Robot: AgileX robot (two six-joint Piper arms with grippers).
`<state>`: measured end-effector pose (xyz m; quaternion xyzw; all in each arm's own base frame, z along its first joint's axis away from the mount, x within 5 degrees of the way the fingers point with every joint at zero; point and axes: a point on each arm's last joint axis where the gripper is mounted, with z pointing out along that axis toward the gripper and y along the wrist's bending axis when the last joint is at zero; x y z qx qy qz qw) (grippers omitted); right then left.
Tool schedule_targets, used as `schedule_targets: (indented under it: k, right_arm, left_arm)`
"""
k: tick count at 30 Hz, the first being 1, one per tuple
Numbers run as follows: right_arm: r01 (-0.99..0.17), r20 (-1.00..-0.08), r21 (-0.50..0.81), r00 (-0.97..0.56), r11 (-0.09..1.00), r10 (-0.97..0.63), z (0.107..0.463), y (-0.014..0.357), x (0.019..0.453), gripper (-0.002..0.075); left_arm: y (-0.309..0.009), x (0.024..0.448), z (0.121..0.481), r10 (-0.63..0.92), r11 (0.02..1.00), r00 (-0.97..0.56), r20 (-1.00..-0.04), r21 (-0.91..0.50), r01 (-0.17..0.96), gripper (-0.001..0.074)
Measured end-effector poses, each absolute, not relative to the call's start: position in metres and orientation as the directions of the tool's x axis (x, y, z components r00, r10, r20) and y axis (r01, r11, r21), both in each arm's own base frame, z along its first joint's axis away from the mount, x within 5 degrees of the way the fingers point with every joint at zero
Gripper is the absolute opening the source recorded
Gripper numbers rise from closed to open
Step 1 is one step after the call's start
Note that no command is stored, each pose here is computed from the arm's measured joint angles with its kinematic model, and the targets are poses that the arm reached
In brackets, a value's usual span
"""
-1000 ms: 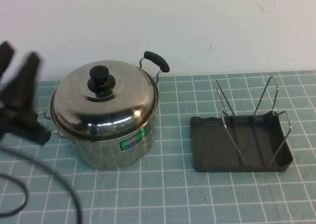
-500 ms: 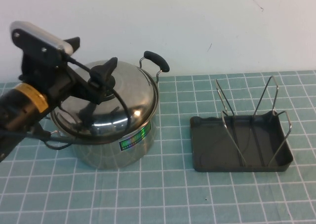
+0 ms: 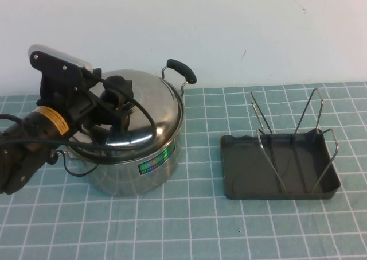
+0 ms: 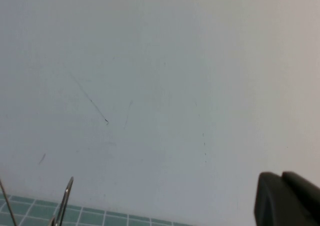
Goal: Put pot lid on rack
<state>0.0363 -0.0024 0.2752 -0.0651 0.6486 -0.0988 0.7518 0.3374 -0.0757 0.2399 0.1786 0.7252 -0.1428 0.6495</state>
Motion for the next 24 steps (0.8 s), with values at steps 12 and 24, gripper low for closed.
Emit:
schedule_targets:
  k: [12, 24]
  right_arm:
    - [-0.010, -0.984, -0.006, 0.179, 1.000, -0.004, 0.285, 0.001, 0.033, -0.0001]
    - [-0.446, -0.987, 0.127, 0.030, 0.886, 0.157, 0.361, 0.040, 0.011, -0.0001]
  left_arm:
    - [-0.078, 0.333, 0.253, 0.063, 0.887, -0.029, -0.998, 0.043, 0.459, 0.0333]
    - [-0.108, 0.262, 0.364, -0.295, 0.739, 0.411, -0.862, 0.066, 0.670, 0.0333]
